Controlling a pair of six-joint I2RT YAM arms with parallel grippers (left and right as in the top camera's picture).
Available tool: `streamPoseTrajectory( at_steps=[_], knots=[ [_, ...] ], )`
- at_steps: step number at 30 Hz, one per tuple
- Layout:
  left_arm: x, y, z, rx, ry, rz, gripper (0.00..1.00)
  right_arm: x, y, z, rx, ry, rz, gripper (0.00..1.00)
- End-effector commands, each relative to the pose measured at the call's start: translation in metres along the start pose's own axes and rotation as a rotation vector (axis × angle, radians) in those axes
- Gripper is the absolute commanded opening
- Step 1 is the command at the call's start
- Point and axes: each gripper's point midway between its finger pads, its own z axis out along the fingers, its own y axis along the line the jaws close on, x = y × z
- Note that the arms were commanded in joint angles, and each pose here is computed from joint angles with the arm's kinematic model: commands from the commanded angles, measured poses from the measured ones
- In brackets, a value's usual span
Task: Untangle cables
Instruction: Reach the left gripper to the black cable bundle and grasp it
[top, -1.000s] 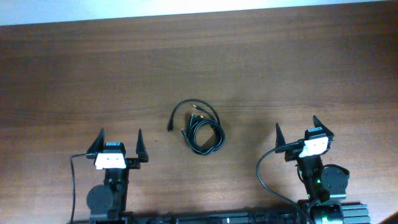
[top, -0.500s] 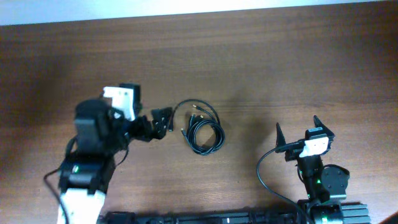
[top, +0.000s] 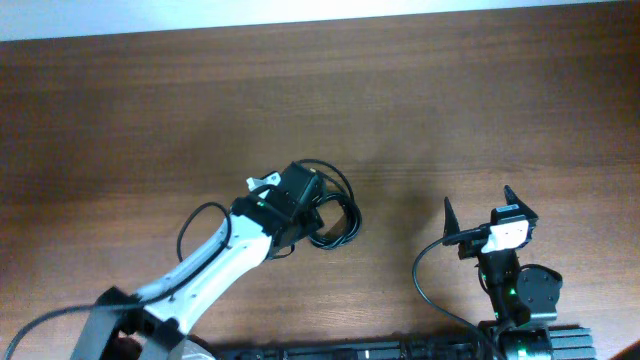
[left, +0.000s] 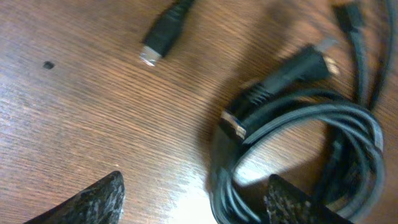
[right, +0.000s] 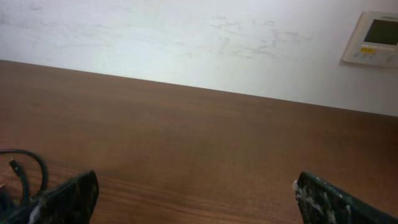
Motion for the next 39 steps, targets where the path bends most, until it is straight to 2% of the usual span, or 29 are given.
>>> streamPoseTrajectory(
  at_steps=[1, 4, 5, 7, 9, 10, 12, 13, 14, 15, 17, 18, 19, 20, 21, 23, 24, 25, 26, 27, 29, 33, 35, 39],
  knots=[
    [-0.003, -0.001, 0.025, -0.044, -0.017, -0.136, 0.66, 0.003, -0.002, 0.0, 0.011, 0.005, 0.009, 0.99],
    [-0.004, -0.015, 0.038, 0.002, -0.01, -0.14, 0.59, 0.003, -0.002, 0.0, 0.011, 0.005, 0.009, 0.99],
    [-0.001, -0.012, 0.045, -0.016, 0.004, -0.136, 0.44, 0.003, -0.002, 0.0, 0.011, 0.005, 0.009, 0.99],
    [0.003, -0.01, 0.05, -0.03, 0.019, -0.132, 0.29, 0.003, -0.002, 0.0, 0.011, 0.005, 0.009, 0.99],
    [0.003, -0.01, 0.05, -0.03, 0.018, -0.132, 0.05, 0.003, -0.002, 0.0, 0.011, 0.005, 0.009, 0.99],
    [0.002, -0.011, 0.049, -0.029, 0.012, -0.127, 0.0, 0.003, -0.002, 0.0, 0.012, 0.005, 0.009, 0.99],
    [-0.029, -0.01, 0.032, -0.012, -0.071, -0.117, 0.0, 0.003, -0.002, 0.0, 0.011, 0.005, 0.009, 0.99],
    [-0.062, -0.012, 0.012, 0.022, -0.156, -0.198, 0.0, 0.003, -0.002, 0.0, 0.012, 0.005, 0.009, 0.99],
    [-0.078, -0.014, -0.003, 0.08, -0.173, -0.365, 0.0, 0.003, -0.002, 0.0, 0.011, 0.005, 0.009, 0.99],
    [-0.076, -0.018, -0.007, 0.119, -0.138, -0.459, 0.0, 0.003, -0.002, 0.0, 0.011, 0.005, 0.009, 0.99],
    [-0.049, -0.039, -0.008, 0.198, 0.059, -0.602, 0.02, 0.003, -0.002, 0.0, 0.011, 0.005, 0.009, 0.99],
    [-0.043, -0.044, -0.01, 0.217, 0.107, -0.61, 0.31, 0.003, -0.002, 0.0, 0.011, 0.005, 0.009, 0.99],
    [-0.039, -0.044, -0.01, 0.218, 0.118, -0.545, 0.81, 0.003, -0.002, 0.0, 0.011, 0.005, 0.009, 0.99],
    [-0.039, -0.044, -0.01, 0.224, 0.104, -0.422, 0.99, 0.003, -0.002, 0.0, 0.011, 0.005, 0.009, 0.99],
    [-0.039, -0.042, -0.015, 0.233, 0.071, -0.151, 0.99, 0.003, -0.002, 0.0, 0.011, 0.005, 0.009, 0.99],
    [-0.071, -0.054, -0.056, 0.287, -0.16, 0.419, 0.99, 0.003, -0.002, 0.0, 0.011, 0.005, 0.009, 0.99],
    [-0.078, -0.064, -0.07, 0.304, -0.242, 0.64, 0.98, 0.003, -0.002, 0.0, 0.011, 0.005, 0.009, 0.99],
    [-0.086, -0.073, -0.084, 0.296, -0.359, 0.957, 0.83, 0.003, -0.002, 0.0, 0.011, 0.005, 0.009, 0.99],
    [-0.089, -0.077, -0.085, 0.259, -0.424, 1.201, 0.67, 0.003, -0.002, 0.0, 0.011, 0.005, 0.009, 0.99],
    [-0.089, -0.077, -0.079, 0.252, -0.414, 1.22, 0.65, 0.003, -0.002, 0.0, 0.011, 0.005, 0.009, 0.98],
    [-0.086, -0.075, -0.058, 0.237, -0.358, 1.224, 0.36, 0.003, -0.002, 0.0, 0.011, 0.005, 0.009, 0.99],
    [-0.081, -0.074, 0.018, 0.206, -0.231, 1.226, 0.47, 0.003, -0.002, 0.0, 0.011, 0.005, 0.009, 0.99],
    [-0.076, -0.068, 0.036, 0.191, -0.182, 1.225, 0.42, 0.003, -0.002, 0.0, 0.012, 0.005, 0.009, 0.99],
    [-0.071, -0.063, 0.061, 0.177, -0.134, 1.204, 0.4, 0.003, -0.002, 0.0, 0.011, 0.005, 0.009, 0.99]
  ],
)
